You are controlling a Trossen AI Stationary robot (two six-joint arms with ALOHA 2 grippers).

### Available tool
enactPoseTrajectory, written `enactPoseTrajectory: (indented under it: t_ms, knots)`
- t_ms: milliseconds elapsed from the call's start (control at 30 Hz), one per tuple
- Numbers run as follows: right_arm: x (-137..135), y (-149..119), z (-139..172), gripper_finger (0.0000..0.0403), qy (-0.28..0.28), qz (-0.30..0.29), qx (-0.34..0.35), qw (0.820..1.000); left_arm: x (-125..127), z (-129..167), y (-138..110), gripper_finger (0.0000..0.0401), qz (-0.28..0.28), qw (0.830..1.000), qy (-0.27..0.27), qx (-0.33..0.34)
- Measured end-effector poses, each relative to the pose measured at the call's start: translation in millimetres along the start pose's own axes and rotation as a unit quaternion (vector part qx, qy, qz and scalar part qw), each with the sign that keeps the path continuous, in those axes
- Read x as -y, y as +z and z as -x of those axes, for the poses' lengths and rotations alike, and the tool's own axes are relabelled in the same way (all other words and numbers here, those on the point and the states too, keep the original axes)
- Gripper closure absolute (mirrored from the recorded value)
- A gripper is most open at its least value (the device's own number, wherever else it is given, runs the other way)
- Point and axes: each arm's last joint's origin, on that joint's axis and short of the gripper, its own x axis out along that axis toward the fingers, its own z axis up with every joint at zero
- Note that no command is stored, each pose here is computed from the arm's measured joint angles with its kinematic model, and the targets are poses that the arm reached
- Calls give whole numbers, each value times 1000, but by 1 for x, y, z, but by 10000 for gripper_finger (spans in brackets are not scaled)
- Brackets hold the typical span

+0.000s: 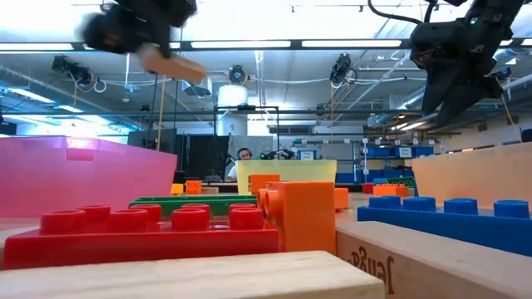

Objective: Sort blocks by size
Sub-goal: Put the wooden block into the yellow bin

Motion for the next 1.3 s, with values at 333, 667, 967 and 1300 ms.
enactPoseTrajectory:
  t_ms: [333, 667, 967, 1300]
  knots:
    - [0, 0, 0, 179, -1, -45, 0, 999, -55, 18, 118, 284, -29, 995, 5, 99]
    - [3, 6, -1, 179, -7, -107, 19, 994, -104, 7, 207, 287, -68, 982, -65, 160]
    - [5, 19, -3, 179, 3, -164, 49, 985, -99, -43, 280, 287, -177, 979, -11, 102]
    - [7, 23, -4, 179, 5, -191, 60, 980, -101, -112, 320, 281, -216, 974, 63, 38]
